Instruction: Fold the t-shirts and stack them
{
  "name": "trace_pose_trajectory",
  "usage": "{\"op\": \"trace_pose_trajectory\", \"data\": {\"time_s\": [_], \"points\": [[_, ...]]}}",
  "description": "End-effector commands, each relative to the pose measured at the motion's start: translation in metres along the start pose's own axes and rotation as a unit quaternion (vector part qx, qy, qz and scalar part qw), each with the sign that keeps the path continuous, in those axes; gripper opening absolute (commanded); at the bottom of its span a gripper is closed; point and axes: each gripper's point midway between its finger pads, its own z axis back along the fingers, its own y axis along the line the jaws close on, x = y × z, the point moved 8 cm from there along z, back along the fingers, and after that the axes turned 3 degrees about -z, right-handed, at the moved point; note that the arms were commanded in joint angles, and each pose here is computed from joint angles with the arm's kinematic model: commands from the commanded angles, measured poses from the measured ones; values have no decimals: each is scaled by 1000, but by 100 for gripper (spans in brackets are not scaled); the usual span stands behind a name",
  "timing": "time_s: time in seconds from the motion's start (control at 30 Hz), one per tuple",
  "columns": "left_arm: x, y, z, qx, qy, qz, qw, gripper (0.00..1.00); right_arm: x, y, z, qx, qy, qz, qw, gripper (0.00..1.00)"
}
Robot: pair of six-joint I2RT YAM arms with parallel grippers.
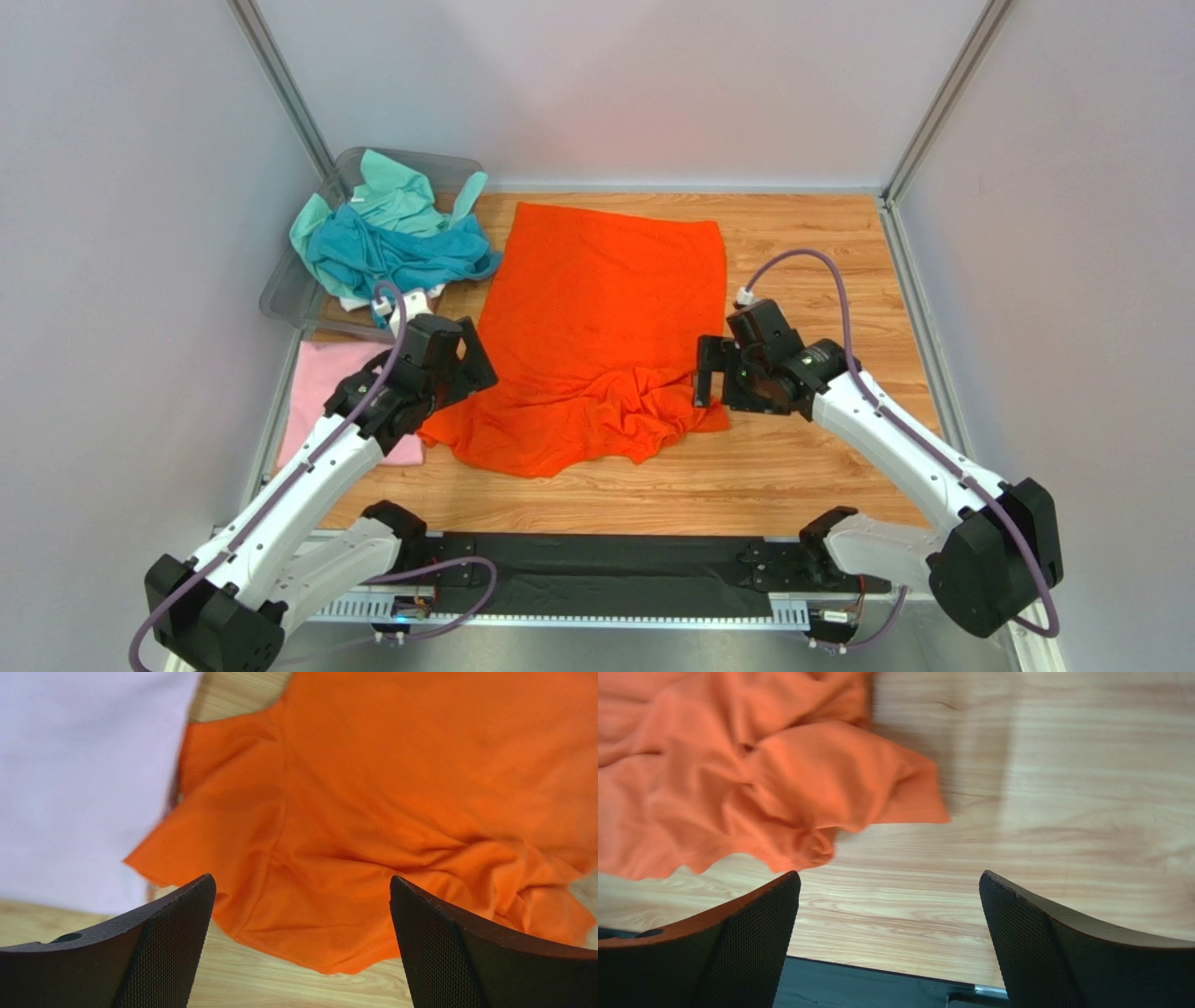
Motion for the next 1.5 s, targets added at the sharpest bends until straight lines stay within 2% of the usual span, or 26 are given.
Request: {"op": "trace_pose_trajectory", "data": {"time_s": [0.0, 0.13, 0.17, 0.23, 0.33, 0.5, 0.53, 0.57, 0.67, 0.73, 0.77, 0.9, 1.0, 1.23, 1.27, 1.33, 1.37, 1.4, 1.43, 1.47], "points": [[-5, -24, -6, -118, 17, -19, 993, 100, -6, -18, -9, -24, -1, -48, 999, 98], [-15, -31, -17, -144, 39, -31, 988, 100, -12, -20, -31, -18, 22, -40, 999, 87], [-17, -32, -21, -142, 45, -32, 988, 100, -12, -20, -35, -17, 26, -34, 999, 80], [-21, -34, -28, -148, 51, -34, 987, 100, -8, -16, -50, -13, 32, -28, 999, 75], [-29, -35, -38, -147, 67, -38, 986, 100, -3, -16, -74, -43, 50, -24, 998, 65], [-34, -33, -51, -121, 74, -45, 989, 100, -6, -19, -94, -70, 71, -30, 995, 57], [-36, -32, -53, -116, 77, -46, 989, 100, -9, -21, -96, -74, 73, -31, 994, 52], [-39, -32, -58, -110, 82, -50, 989, 100, -10, -22, -97, -77, 74, -31, 994, 36], [-42, -30, -67, -92, 89, -53, 990, 100, -9, -26, -90, -94, 61, -38, 993, 12], [-45, -30, -71, -87, 97, -55, 990, 100, -9, -33, -78, -126, 54, -35, 990, 8], [-47, -31, -75, -84, 103, -57, 989, 100, -1, -32, -65, -128, 30, -41, 990, 6], [-53, -31, -83, -72, 122, -61, 988, 100, 4, -57, -18, -243, -8, -56, 968, 6], [-55, -33, -87, -71, 134, -64, 986, 100, 4, -68, 13, -288, -38, -86, 953, 9], [-57, -32, -84, -77, 146, -74, 984, 100, -19, -92, 35, -328, -82, -153, 929, 21], [-56, -32, -81, -79, 145, -74, 984, 100, -20, -94, 37, -327, -87, -158, 928, 27], [-55, -31, -78, -81, 145, -75, 983, 100, -20, -97, 38, -333, -90, -156, 926, 51], [-53, -32, -74, -88, 141, -74, 983, 100, -18, -97, 39, -334, -91, -151, 926, 55], [-53, -31, -72, -92, 141, -75, 983, 100, -17, -93, 39, -320, -82, -140, 933, 56], [-50, -32, -68, -98, 135, -72, 983, 100, -14, -89, 39, -300, -78, -133, 941, 61], [-50, -32, -66, -104, 133, -72, 983, 100, -10, -75, 32, -238, -69, -135, 959, 66]]}}
